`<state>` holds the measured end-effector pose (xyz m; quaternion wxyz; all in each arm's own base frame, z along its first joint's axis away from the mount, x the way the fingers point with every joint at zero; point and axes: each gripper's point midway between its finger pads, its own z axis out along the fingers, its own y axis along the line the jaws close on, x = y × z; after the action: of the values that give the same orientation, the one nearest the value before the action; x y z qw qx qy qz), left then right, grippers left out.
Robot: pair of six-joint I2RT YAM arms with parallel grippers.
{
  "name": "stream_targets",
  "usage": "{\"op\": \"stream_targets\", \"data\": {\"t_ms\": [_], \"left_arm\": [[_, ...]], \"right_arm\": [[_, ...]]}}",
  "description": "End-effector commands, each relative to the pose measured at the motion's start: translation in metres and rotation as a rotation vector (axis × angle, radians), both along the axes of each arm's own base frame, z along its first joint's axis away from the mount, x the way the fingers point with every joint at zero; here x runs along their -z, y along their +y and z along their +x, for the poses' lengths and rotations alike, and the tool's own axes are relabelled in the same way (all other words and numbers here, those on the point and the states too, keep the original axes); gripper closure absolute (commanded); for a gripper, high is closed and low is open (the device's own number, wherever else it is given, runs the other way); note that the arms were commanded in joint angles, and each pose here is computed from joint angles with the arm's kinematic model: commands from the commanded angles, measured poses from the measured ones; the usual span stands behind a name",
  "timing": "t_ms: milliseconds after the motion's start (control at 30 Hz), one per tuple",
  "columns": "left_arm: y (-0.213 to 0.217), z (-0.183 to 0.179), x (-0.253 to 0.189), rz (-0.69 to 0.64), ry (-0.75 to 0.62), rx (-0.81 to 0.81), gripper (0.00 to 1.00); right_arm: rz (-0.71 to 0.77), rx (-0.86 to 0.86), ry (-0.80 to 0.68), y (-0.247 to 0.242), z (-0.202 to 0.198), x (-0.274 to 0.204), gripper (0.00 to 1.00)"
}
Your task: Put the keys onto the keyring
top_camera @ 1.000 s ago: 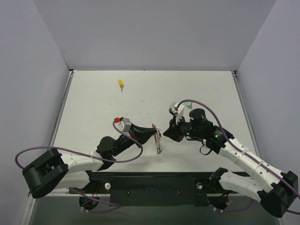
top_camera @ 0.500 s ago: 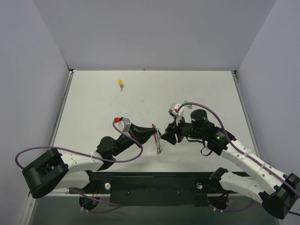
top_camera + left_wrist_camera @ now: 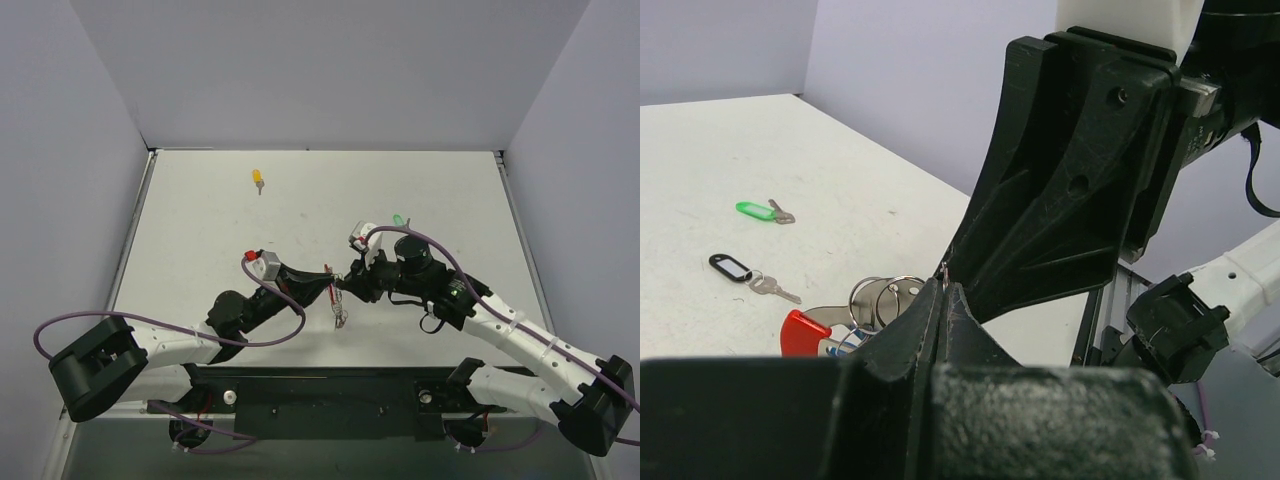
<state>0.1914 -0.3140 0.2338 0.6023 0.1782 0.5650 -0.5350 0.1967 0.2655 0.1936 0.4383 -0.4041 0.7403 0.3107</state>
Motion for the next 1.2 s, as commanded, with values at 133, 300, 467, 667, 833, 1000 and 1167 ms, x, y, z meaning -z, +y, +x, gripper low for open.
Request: {"op": "stream_targets", "data": {"t_ms": [133, 300, 467, 667, 833, 1000, 1167], "left_arm": [[0.007, -0.002, -0.061, -0.182, -0.120, -0.007, 1.00], [0.009, -0.002, -0.058, -0.177, -0.120, -0.012, 1.00], [0.009, -0.002, -0.053, -0.140, -0.128, -0.016, 1.00], [0.004, -0.011, -0.047, -0.074, -0.183, 0.030, 1.00], [0.003, -0.020, -0.051, -0.077, -0.233, 0.065, 1.00], [0.002, -0.021, -0.058, -0.112, -0.240, 0.080, 1.00], [0.001, -0.022, -0.064, -0.172, -0.231, 0.095, 1.00]], "right_arm": [[0.031, -0.013, -0.092, 0.008, 0.009, -0.028, 1.00], [0.026, -0.052, -0.118, 0.006, 0.005, -0.033, 1.00], [-0.083, -0.114, -0.154, -0.010, -0.002, -0.024, 1.00], [-0.168, -0.228, -0.173, -0.021, -0.018, -0.017, 1.00], [-0.194, -0.286, -0.168, -0.023, -0.027, -0.010, 1.00], [-0.185, -0.329, -0.154, -0.020, -0.035, -0.007, 1.00], [-0.158, -0.366, -0.115, -0.015, -0.045, -0.004, 1.00]]}}
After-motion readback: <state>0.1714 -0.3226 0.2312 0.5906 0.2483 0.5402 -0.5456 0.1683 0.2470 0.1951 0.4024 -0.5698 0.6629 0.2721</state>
